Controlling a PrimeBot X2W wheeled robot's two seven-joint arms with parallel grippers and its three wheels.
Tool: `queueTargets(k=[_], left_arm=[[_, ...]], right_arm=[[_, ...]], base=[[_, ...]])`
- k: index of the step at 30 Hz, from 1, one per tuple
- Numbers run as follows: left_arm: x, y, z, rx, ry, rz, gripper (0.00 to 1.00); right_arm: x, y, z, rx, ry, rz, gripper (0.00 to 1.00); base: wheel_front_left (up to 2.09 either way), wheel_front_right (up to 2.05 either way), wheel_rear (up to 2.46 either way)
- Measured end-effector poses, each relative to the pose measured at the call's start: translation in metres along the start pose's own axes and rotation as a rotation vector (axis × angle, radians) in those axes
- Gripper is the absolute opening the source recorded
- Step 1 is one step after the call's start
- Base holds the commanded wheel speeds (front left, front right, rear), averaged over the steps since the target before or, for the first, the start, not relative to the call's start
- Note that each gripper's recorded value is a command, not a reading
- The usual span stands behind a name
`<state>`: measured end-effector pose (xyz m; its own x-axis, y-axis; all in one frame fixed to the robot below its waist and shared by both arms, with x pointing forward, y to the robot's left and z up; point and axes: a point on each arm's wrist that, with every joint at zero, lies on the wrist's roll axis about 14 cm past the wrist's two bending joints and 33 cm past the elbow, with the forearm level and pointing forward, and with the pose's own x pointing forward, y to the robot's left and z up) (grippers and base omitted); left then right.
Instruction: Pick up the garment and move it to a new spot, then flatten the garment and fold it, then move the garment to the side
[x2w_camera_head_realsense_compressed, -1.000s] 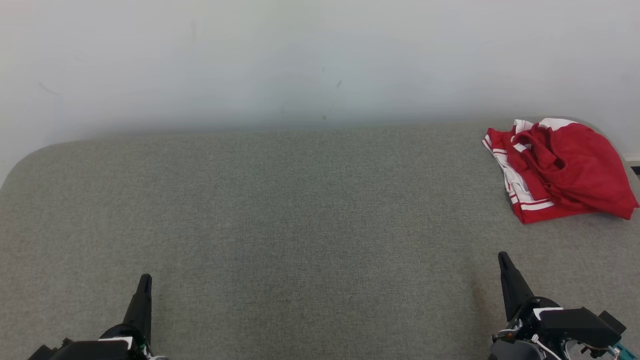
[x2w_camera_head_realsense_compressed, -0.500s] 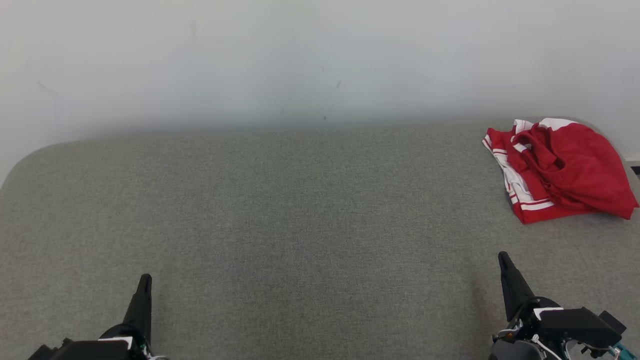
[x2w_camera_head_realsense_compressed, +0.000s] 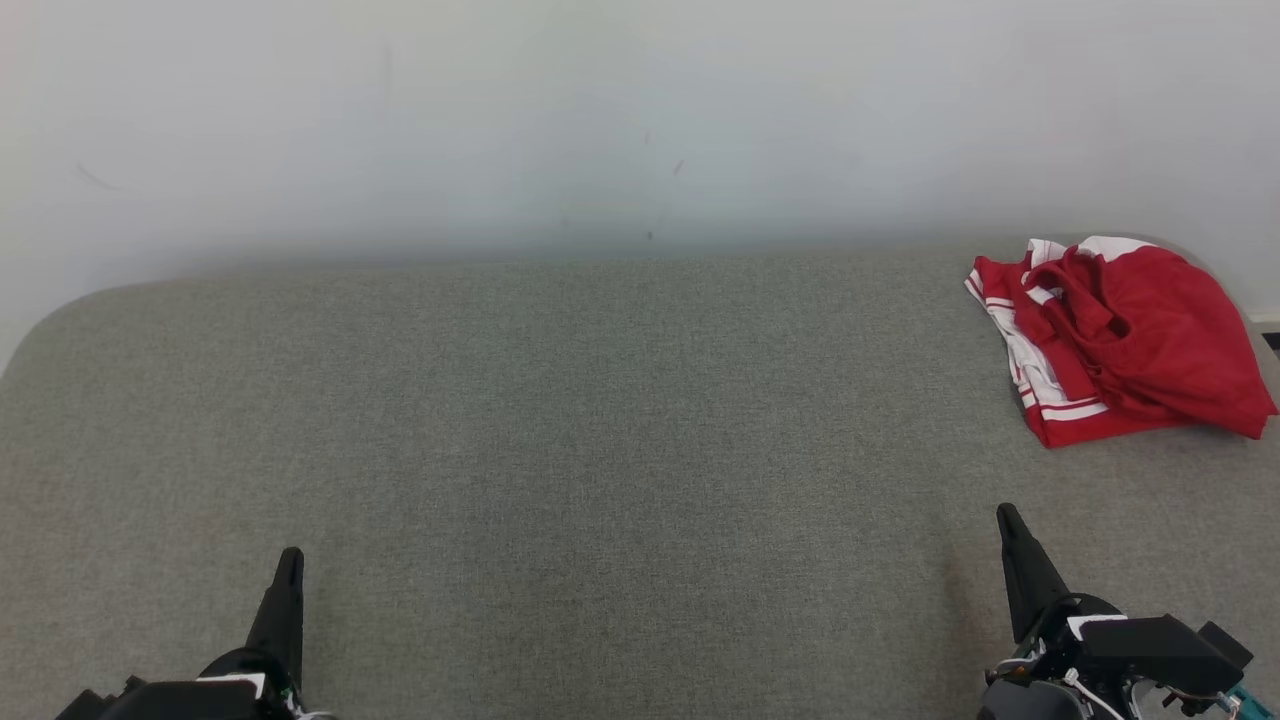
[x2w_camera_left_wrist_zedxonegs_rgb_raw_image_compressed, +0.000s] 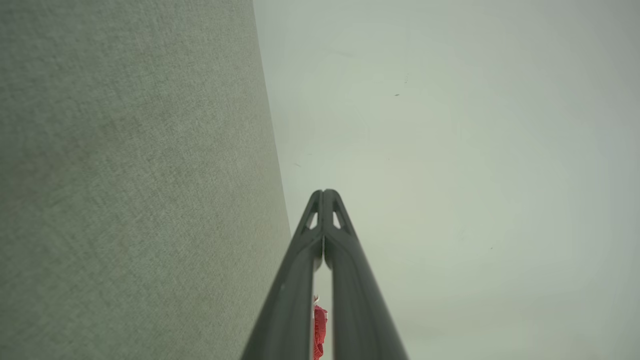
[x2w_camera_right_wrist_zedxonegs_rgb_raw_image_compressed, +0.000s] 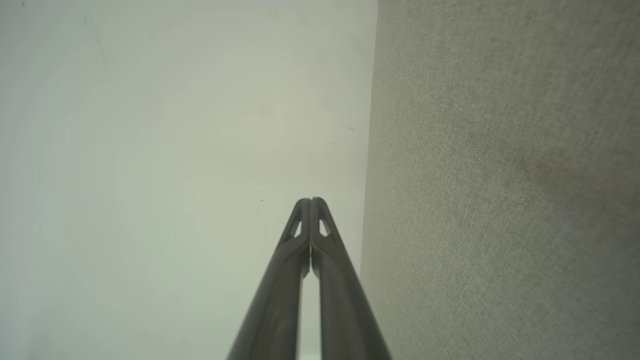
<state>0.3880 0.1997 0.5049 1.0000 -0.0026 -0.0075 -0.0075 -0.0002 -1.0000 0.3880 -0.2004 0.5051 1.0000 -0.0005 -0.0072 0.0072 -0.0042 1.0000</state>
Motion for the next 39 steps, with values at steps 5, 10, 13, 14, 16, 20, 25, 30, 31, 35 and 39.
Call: queueTargets(k=[5, 10, 13, 14, 16, 20, 25, 30, 31, 35, 39], left_arm=[[0.0000, 0.0000, -0.0001, 0.000, 0.000, 0.000, 0.00], [0.0000, -0.0001, -0.0001, 0.000, 0.000, 0.000, 0.00], [0.0000, -0.0001, 0.0000, 0.000, 0.000, 0.000, 0.00], [0.0000, -0.0001, -0.0001, 0.000, 0.000, 0.000, 0.00], [0.0000, -0.0001, -0.0001, 0.000, 0.000, 0.000, 0.00], [0.0000, 0.0000, -0.0001, 0.000, 0.000, 0.000, 0.00], [0.0000, -0.0001, -0.0001, 0.000, 0.000, 0.000, 0.00], [0.0000, -0.0001, -0.0001, 0.000, 0.000, 0.000, 0.00], [0.0000, -0.0001, -0.0001, 0.000, 0.000, 0.000, 0.00], [0.0000, -0.0001, -0.0001, 0.000, 0.000, 0.000, 0.00], [0.0000, -0.0001, -0.0001, 0.000, 0.001, 0.000, 0.00]], right_arm=[[0.0000, 0.0000, 0.0000, 0.000, 0.000, 0.000, 0.00], [0.0000, -0.0001, 0.0000, 0.000, 0.000, 0.000, 0.00], [0.0000, 0.0001, 0.0000, 0.000, 0.000, 0.000, 0.00], [0.0000, 0.0000, 0.0000, 0.000, 0.000, 0.000, 0.00], [0.0000, 0.0000, -0.0001, 0.000, 0.002, 0.000, 0.00], [0.0000, 0.0000, -0.0002, 0.000, 0.002, 0.000, 0.00], [0.0000, -0.0001, -0.0002, 0.000, 0.002, 0.000, 0.00], [0.0000, 0.0000, -0.0001, 0.000, 0.001, 0.000, 0.00], [0.0000, -0.0001, -0.0001, 0.000, 0.001, 0.000, 0.00], [0.0000, 0.0000, -0.0001, 0.000, 0.001, 0.000, 0.00], [0.0000, 0.0000, -0.0001, 0.000, 0.001, 0.000, 0.00]], base=[[0.00, 0.00, 0.00], [0.00, 0.00, 0.00], [0.00, 0.00, 0.00], [0.00, 0.00, 0.00], [0.00, 0.00, 0.00], [0.00, 0.00, 0.00], [0.00, 0.00, 0.00], [0.00, 0.00, 0.00], [0.00, 0.00, 0.00], [0.00, 0.00, 0.00], [0.00, 0.00, 0.00]])
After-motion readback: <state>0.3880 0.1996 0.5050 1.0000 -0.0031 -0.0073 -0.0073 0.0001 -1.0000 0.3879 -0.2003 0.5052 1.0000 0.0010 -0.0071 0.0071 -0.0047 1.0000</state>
